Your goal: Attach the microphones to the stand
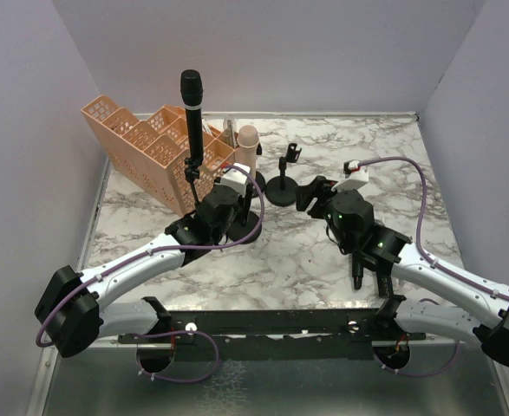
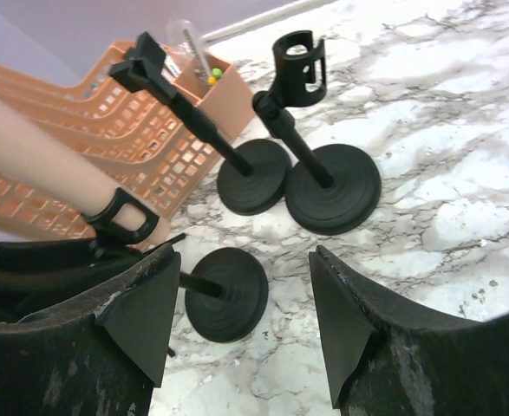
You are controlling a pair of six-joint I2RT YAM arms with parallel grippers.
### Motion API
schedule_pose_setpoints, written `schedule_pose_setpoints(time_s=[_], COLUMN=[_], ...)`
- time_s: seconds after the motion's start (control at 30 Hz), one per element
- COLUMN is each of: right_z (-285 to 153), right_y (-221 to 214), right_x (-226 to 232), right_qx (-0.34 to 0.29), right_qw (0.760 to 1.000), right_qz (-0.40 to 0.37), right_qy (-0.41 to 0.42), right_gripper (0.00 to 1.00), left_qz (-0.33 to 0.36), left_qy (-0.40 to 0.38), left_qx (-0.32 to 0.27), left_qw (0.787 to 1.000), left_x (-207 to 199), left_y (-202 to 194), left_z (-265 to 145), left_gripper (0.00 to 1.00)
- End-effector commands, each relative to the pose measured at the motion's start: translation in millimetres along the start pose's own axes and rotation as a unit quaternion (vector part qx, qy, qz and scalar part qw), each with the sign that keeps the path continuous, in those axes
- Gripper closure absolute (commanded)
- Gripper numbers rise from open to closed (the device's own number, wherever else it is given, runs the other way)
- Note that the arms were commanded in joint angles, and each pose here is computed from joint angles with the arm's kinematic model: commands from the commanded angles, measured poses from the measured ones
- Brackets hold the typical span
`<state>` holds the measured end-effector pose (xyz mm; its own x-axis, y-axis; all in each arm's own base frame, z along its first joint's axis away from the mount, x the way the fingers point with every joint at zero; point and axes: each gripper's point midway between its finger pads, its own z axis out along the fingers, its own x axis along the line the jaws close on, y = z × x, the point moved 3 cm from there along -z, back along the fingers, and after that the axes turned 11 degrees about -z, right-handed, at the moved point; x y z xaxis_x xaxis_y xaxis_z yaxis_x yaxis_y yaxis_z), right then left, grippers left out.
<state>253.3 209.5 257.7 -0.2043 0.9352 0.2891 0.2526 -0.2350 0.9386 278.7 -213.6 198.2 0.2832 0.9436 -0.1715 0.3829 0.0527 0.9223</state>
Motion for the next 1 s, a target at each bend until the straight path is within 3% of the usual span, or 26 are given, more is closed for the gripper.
schedule_pose_setpoints(time_s=[0.0, 0.2, 0.47, 0.7, 0.97], right_z=[13.0, 48.3, 116.5, 164.3, 184.4], right_y=[-2.1, 10.4, 19.8, 13.7, -14.8], right_x=[-10.8, -11.9, -21.2, -26.4, -34.4], right_qx=[0.027, 0.06, 0.109, 0.154, 0.208], right_qw=[0.998, 0.997, 0.994, 0.988, 0.977], right_qz=[-0.006, -0.008, 0.006, -0.004, -0.035], right_qy=[-0.047, -0.043, -0.024, 0.001, -0.011], right_gripper=[0.34, 0.31, 0.28, 0.24, 0.26], left_qz=[-0.01, -0.026, -0.04, -0.041, -0.041], left_qy=[-0.002, -0.049, -0.133, -0.227, -0.338], left_qx=[0.002, -0.022, -0.08, -0.119, -0.109], left_qw=[1.0, 0.998, 0.987, 0.966, 0.934], left_x=[0.6, -8.6, -21.2, -39.5, -71.2], left_y=[6.2, 24.1, 49.4, 63.0, 58.0], left_z=[-6.8, -25.2, -58.6, -85.9, -97.8], left_gripper=[0.41, 0.29, 0.21, 0.17, 0.15])
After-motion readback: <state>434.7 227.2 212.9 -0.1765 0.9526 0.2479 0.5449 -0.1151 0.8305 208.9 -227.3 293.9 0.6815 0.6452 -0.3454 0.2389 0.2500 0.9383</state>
